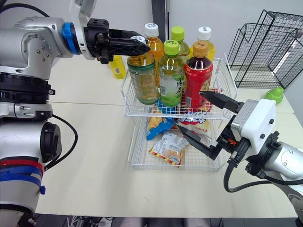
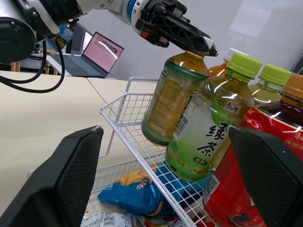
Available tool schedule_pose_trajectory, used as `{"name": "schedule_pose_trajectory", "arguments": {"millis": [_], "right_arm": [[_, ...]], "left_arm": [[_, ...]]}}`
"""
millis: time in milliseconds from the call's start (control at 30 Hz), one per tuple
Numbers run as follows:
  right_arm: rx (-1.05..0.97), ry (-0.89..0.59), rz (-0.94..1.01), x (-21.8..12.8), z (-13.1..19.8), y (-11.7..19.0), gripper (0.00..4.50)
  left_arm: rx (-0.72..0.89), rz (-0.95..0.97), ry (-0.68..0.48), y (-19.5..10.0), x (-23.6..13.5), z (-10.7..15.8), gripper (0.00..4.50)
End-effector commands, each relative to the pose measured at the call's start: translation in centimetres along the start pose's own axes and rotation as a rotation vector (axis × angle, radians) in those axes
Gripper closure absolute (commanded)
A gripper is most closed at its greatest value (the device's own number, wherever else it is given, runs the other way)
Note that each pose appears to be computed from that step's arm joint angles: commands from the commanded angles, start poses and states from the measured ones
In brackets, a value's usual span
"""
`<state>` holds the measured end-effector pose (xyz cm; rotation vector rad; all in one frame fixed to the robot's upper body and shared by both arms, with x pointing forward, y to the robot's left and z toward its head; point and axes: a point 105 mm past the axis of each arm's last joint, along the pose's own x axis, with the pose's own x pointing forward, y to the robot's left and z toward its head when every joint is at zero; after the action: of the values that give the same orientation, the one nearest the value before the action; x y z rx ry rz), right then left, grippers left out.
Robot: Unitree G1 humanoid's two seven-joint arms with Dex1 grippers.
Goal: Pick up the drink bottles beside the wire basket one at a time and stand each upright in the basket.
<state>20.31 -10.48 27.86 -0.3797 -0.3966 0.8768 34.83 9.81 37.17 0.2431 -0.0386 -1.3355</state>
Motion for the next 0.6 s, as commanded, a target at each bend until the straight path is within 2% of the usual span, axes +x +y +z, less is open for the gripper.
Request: {"name": "schedule_pose_trajectory", "arguments": {"millis": [33,167,233,267,500,600], "right_arm": [[-0.030,-0.023,0.007,0.0,0.8,0.3,0.00],[-0.028,-0.022,0.010,0.1,0.7,0.3,0.00],[-0.028,-0.023,0.009,0.1,0.7,0.4,0.00],[-0.028,-0.023,0.009,0.1,0.7,0.4,0.00],[-0.035,-0.029,-0.007,0.1,0.7,0.0,0.00],[-0.034,-0.026,-0.009,0.0,0.7,-0.1,0.00]], "left_arm": [[0.063,-0.005,-0.018,-0.6,-0.2,1.3,3.14],[0.063,-0.024,-0.001,-0.7,-0.3,0.8,3.14],[0.062,-0.023,-0.008,-0.6,-0.4,1.1,2.42],[0.059,-0.027,-0.013,-0.6,-0.5,1.2,2.25],[0.073,-0.010,-0.025,-0.3,-1.3,1.7,0.06],[0.083,0.000,-0.023,-0.2,-2.0,2.0,0.03]]}}
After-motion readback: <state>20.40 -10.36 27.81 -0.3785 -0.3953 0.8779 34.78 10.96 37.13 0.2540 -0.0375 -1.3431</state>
